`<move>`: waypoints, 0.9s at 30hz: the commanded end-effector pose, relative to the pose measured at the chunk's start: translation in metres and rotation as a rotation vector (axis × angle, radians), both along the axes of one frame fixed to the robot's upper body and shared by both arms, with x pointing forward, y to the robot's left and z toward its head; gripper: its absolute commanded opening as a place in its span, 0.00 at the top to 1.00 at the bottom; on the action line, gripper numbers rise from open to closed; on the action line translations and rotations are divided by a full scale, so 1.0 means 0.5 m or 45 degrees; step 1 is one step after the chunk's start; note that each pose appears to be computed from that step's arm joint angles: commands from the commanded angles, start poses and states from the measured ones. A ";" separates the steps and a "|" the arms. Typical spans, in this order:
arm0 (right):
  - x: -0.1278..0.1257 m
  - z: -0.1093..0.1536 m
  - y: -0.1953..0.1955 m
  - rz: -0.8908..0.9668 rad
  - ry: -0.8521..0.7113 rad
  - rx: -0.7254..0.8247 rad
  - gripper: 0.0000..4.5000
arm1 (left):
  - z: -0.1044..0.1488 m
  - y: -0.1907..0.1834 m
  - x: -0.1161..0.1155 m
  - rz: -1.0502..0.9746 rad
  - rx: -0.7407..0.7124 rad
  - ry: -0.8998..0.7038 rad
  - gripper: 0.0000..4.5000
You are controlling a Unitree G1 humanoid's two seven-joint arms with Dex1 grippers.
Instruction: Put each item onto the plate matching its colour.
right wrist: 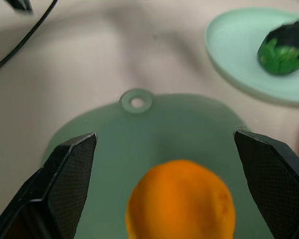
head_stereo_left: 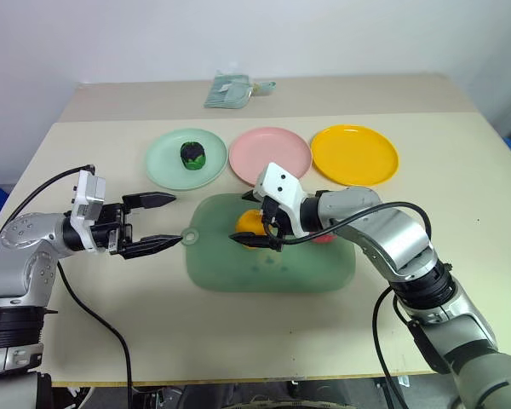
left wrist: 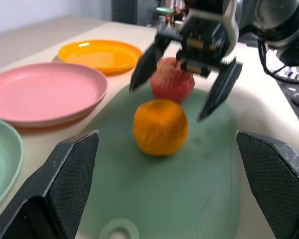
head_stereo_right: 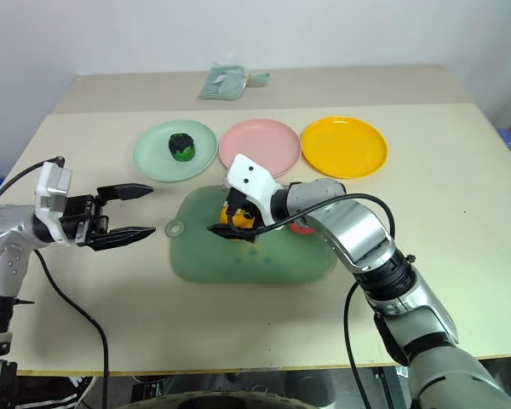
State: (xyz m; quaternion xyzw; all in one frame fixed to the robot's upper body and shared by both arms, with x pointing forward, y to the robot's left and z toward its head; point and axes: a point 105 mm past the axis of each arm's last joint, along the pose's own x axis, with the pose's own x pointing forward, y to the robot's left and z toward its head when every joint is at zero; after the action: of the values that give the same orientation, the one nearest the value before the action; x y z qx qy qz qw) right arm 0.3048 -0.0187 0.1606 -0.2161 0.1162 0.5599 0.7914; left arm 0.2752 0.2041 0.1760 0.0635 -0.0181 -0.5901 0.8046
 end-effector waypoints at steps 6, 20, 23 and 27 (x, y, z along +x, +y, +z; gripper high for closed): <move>0.027 -0.044 -0.012 -0.051 -0.039 -0.103 0.00 | 0.001 0.005 -0.007 0.023 -0.042 -0.041 0.00; 0.117 0.162 -0.044 -0.378 -0.210 0.526 0.31 | 0.031 0.004 0.042 0.142 -0.103 -0.240 0.00; 0.214 0.188 -0.149 -0.789 -0.422 0.482 0.31 | 0.039 -0.025 0.048 0.106 -0.150 -0.231 0.00; 0.277 0.153 -0.272 -1.167 -0.480 0.325 0.31 | 0.036 -0.060 0.059 0.091 -0.165 -0.240 0.00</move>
State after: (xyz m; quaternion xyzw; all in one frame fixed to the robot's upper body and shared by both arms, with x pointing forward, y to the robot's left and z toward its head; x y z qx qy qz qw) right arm 0.4333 -0.1295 0.2346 -0.1320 -0.0147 0.1834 0.9740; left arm 0.3045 0.1860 0.1846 0.0474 -0.1121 -0.5426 0.8311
